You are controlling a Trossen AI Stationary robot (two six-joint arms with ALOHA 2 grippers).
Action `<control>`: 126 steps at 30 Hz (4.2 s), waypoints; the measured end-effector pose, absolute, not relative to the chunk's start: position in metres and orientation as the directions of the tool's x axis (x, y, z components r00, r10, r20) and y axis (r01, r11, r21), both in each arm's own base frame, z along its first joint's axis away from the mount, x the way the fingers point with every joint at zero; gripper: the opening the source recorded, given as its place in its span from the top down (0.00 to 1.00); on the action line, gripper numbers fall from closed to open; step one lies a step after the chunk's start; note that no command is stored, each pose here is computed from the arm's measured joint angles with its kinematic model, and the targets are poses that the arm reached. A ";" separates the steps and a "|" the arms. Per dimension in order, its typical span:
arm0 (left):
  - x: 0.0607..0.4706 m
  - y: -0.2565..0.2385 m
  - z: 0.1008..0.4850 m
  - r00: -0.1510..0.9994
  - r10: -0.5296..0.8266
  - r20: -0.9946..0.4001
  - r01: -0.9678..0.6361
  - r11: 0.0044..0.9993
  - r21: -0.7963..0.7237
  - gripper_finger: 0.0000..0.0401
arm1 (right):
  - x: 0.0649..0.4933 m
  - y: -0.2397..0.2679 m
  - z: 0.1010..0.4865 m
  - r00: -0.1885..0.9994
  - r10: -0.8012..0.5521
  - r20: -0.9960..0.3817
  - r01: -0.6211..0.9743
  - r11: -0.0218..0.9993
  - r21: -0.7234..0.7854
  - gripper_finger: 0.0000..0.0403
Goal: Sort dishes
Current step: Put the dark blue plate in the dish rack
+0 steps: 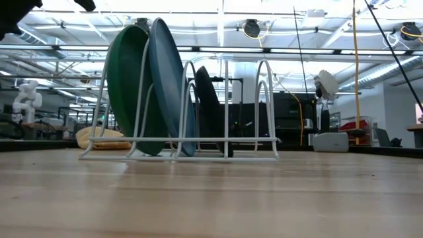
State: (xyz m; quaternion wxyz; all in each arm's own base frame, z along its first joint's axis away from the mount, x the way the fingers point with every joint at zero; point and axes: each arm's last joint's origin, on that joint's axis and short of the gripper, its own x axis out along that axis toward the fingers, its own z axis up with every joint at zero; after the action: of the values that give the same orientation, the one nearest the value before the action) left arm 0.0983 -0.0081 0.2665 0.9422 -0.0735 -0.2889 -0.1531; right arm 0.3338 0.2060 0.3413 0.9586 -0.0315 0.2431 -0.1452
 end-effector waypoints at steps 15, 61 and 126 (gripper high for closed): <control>0.098 -0.008 0.267 0.786 -0.246 0.567 0.332 0.942 -0.051 0.63 | 0.276 0.250 0.325 0.772 -0.254 -0.583 0.348 0.936 0.053 0.79; 0.099 -0.008 0.266 0.791 -0.243 0.562 0.328 0.943 -0.055 0.63 | 0.279 0.278 0.208 -0.019 0.015 -1.000 0.723 0.691 -0.003 0.46; 0.098 -0.008 0.267 0.784 -0.231 0.576 0.307 0.951 -0.035 0.63 | 0.327 0.275 0.300 0.411 -0.348 -0.843 0.628 0.778 -0.014 1.00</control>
State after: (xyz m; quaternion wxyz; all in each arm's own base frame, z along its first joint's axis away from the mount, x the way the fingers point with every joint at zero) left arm 0.0979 -0.0077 0.2673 0.9423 -0.0635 -0.2960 -0.1428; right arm 0.3269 0.2746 0.3000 0.8258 0.1540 0.4550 -0.2953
